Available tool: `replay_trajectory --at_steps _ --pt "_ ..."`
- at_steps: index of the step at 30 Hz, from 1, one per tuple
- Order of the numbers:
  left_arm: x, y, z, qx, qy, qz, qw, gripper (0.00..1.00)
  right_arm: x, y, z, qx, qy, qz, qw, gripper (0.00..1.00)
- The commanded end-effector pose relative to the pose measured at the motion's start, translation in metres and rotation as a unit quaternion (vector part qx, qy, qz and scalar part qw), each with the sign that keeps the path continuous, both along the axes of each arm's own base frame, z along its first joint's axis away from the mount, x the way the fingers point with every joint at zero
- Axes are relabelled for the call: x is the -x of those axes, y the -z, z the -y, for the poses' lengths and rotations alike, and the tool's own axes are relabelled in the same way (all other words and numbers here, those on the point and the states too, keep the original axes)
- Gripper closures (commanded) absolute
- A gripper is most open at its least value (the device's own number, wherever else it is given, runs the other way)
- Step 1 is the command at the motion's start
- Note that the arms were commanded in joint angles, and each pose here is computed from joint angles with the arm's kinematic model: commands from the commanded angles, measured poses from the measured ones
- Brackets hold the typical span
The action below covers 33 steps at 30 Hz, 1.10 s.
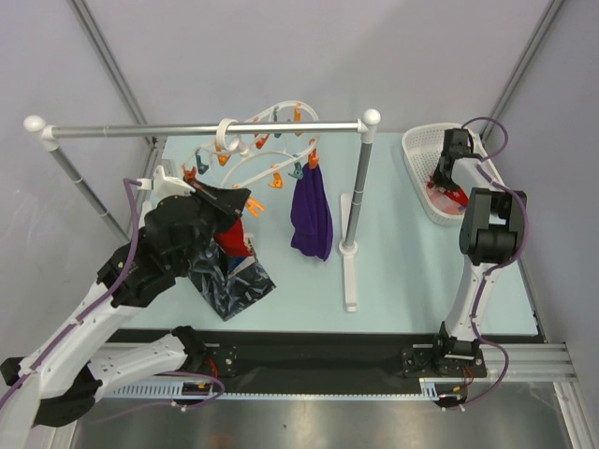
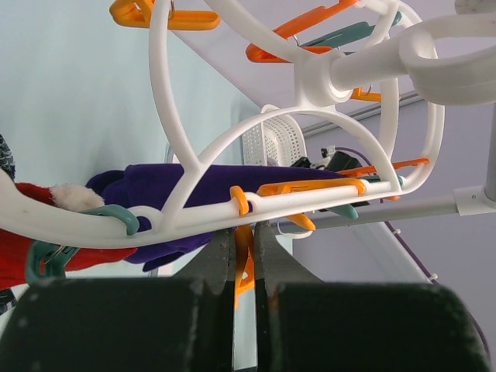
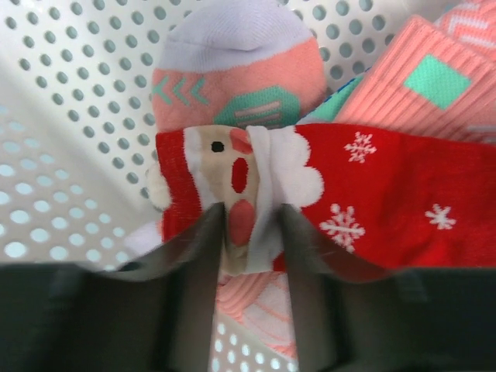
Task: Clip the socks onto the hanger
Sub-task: Pick up the sock from the bin.
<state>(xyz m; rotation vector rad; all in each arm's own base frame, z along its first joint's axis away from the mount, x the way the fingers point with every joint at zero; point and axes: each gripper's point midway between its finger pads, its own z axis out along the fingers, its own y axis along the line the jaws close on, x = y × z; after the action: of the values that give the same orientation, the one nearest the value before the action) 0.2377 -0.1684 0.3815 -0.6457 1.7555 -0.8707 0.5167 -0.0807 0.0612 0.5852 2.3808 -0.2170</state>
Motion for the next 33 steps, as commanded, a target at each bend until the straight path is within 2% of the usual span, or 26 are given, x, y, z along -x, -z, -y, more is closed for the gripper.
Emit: replay_trajectory --at_steps 1,5,7,15,19,27,33 --pt "0.004 0.009 -0.001 -0.019 0.009 -0.010 1.000 1.00 -0.010 -0.016 0.007 0.014 0.012 0.019 1.000 0.65" --pt "0.003 0.010 0.001 -0.018 0.011 -0.011 1.000 1.00 -0.015 -0.043 0.013 0.028 0.017 0.047 0.998 0.78" --pt "0.004 0.010 0.002 -0.018 0.014 -0.011 1.000 1.00 -0.016 -0.059 0.016 0.033 0.021 0.058 0.998 0.79" --pt "0.004 0.012 0.000 -0.021 0.012 -0.014 1.000 1.00 -0.008 -0.113 0.031 0.036 0.041 0.095 0.994 0.91" --pt "0.004 0.012 0.001 -0.022 0.012 -0.014 1.000 1.00 0.002 -0.142 0.037 0.020 0.051 0.122 0.991 1.00" --pt "0.004 0.015 0.005 -0.015 0.019 -0.014 1.000 1.00 0.045 -0.213 0.015 -0.012 0.041 0.189 0.981 1.00" --pt "0.003 0.019 0.008 -0.014 0.024 -0.017 0.999 1.00 0.105 -0.272 -0.027 -0.021 0.000 0.253 0.967 1.00"
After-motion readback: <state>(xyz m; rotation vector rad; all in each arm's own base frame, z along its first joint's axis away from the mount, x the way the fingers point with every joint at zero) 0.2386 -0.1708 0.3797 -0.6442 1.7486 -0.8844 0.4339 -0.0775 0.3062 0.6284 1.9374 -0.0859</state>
